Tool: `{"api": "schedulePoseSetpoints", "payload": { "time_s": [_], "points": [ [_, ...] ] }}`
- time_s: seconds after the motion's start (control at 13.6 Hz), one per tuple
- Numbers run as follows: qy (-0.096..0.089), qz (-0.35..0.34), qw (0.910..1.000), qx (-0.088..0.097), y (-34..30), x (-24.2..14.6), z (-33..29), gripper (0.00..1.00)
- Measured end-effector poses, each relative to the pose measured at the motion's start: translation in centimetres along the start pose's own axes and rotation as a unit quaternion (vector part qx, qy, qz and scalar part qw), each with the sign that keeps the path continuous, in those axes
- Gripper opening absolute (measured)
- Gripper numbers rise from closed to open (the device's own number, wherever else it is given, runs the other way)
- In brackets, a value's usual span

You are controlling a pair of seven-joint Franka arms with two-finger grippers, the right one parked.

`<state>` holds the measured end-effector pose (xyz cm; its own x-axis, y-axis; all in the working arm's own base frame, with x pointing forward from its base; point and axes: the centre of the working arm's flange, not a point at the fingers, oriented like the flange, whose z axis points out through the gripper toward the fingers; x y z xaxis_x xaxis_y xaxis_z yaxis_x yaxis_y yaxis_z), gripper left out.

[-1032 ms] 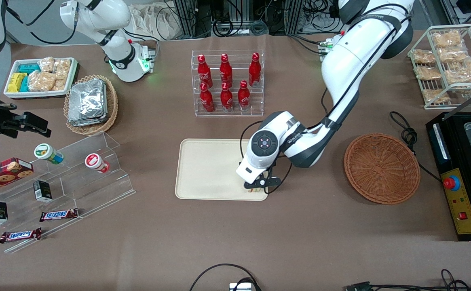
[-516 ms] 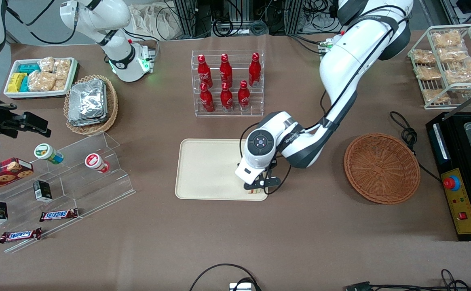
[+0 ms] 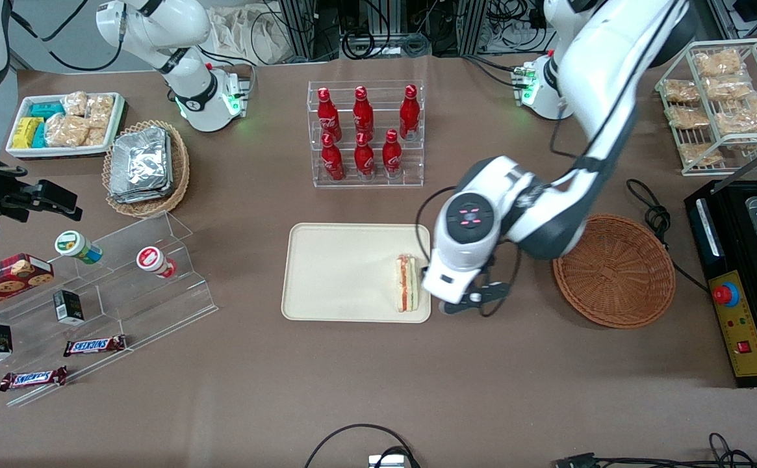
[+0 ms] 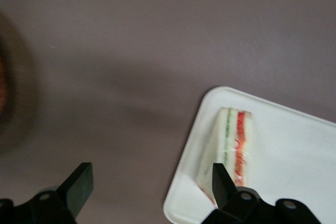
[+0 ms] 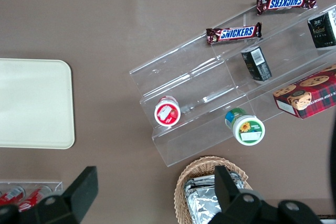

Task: Place sandwich from basket to tray

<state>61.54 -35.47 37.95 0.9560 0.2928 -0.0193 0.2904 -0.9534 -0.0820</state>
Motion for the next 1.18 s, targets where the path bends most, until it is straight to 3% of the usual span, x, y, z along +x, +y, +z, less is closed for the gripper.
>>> {"api": "schedulePoseSetpoints", "payload": {
  "time_s": [0.29, 0.66, 0.81, 0.96, 1.18],
  "points": [
    [-0.003, 0.008, 0.9999, -0.009, -5.8, 0.6, -4.2, 1.00],
    [-0.010, 0.084, 0.9963, -0.010, -15.7, 1.2, -7.7, 1.00],
    [-0.011, 0.124, 0.9923, -0.002, -20.9, 1.4, -9.1, 1.00],
    [-0.024, 0.170, 0.9851, 0.008, -24.9, 1.6, -10.2, 1.00],
    [-0.028, 0.208, 0.9777, 0.008, -27.6, 2.4, -12.0, 1.00]
  ]
}}
